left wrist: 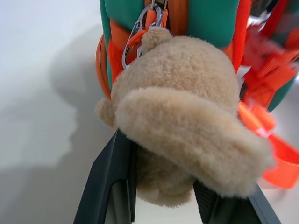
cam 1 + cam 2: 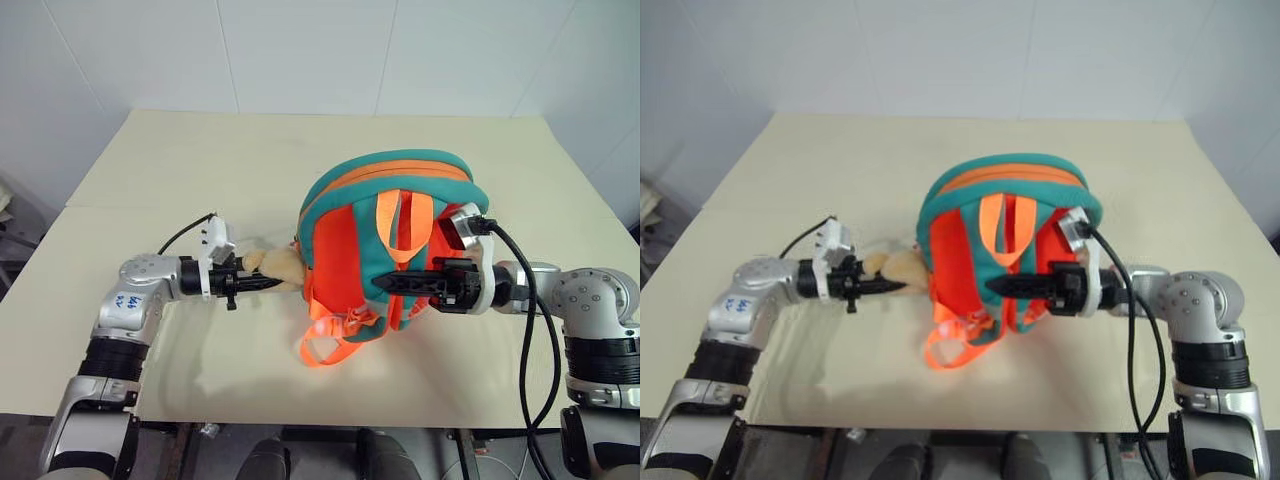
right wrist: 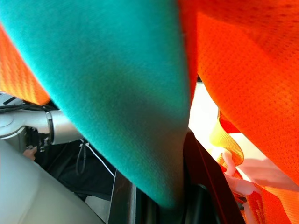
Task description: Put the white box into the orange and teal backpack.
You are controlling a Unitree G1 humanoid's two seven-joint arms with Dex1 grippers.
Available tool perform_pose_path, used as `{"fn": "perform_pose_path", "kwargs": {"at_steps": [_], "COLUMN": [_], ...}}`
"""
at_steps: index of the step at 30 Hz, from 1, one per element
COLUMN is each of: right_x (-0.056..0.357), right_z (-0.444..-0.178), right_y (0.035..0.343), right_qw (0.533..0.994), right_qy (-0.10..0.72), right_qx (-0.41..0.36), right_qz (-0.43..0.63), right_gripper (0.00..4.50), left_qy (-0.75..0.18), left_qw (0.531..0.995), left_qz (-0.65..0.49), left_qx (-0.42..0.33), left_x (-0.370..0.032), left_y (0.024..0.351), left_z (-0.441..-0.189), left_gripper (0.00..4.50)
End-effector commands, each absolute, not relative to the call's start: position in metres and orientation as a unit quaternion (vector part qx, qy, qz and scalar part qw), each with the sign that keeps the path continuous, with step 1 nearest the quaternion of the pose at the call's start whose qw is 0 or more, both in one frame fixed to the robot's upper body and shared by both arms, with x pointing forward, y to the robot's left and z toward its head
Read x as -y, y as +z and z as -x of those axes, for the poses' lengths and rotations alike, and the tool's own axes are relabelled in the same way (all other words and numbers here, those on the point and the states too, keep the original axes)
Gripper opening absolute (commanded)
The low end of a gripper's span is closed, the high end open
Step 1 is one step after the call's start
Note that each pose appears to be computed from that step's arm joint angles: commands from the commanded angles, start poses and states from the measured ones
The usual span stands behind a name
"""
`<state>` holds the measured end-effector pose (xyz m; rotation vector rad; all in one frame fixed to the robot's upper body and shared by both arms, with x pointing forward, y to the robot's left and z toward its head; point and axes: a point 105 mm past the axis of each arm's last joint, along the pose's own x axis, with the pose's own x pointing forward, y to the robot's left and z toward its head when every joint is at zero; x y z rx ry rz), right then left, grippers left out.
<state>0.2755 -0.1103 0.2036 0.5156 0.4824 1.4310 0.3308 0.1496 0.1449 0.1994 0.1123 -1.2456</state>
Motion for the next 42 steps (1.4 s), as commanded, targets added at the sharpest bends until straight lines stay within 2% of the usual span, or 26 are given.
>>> {"fn": "perform_pose_path", "kwargs": {"at_steps": [1,7,11,12,15,22,27,34,39,42], "right_x": [0.111,0.108,0.109,0.11,0.118,0.15,0.18,0.22,0.251,0.258], "right_z": [-0.271,-0.273,-0.286,-0.285,-0.283,-0.279,-0.28,-0.28,-0.281,-0.282], "right_y": [0.211,0.211,0.211,0.217,0.232,0.231,0.215,0.193,0.179,0.179], "right_qw": [0.696,0.7,0.748,0.751,0.759,0.802,0.831,0.858,0.866,0.869], "right_qy": [0.65,0.65,0.626,0.63,0.631,0.593,0.554,0.504,0.48,0.473], "right_qx": [-0.199,-0.187,-0.14,-0.119,-0.069,-0.033,-0.037,-0.044,-0.065,-0.049], "right_qz": [-0.231,-0.229,-0.167,-0.159,-0.144,-0.057,0.008,0.084,0.124,0.134], "right_gripper": [0.52,0.52,0.52,1.23,2.08,4.47,4.5,4.5,4.5,4.5], "left_qy": [-0.591,-0.561,-0.549,-0.542,-0.532,-0.539,-0.526,-0.53,-0.524,-0.515], "left_qw": [0.795,0.808,0.814,0.818,0.822,0.816,0.831,0.833,0.833,0.837], "left_qz": [-0.111,-0.146,-0.18,-0.187,-0.201,-0.21,-0.17,-0.148,-0.171,-0.179], "left_qx": [-0.082,-0.105,-0.065,-0.051,-0.028,0.004,0.062,0.046,0.049,0.05], "left_x": [-0.156,-0.183,-0.192,-0.194,-0.201,-0.2,-0.188,-0.184,-0.193,-0.199], "left_y": [0.132,0.122,0.146,0.153,0.172,0.195,0.199,0.181,0.185,0.187], "left_z": [-0.317,-0.307,-0.304,-0.304,-0.3,-0.278,-0.274,-0.263,-0.262,-0.262], "left_gripper": [1.25,1.25,1.25,1.25,2.14,4.36,4.46,4.46,4.46,4.46]}}
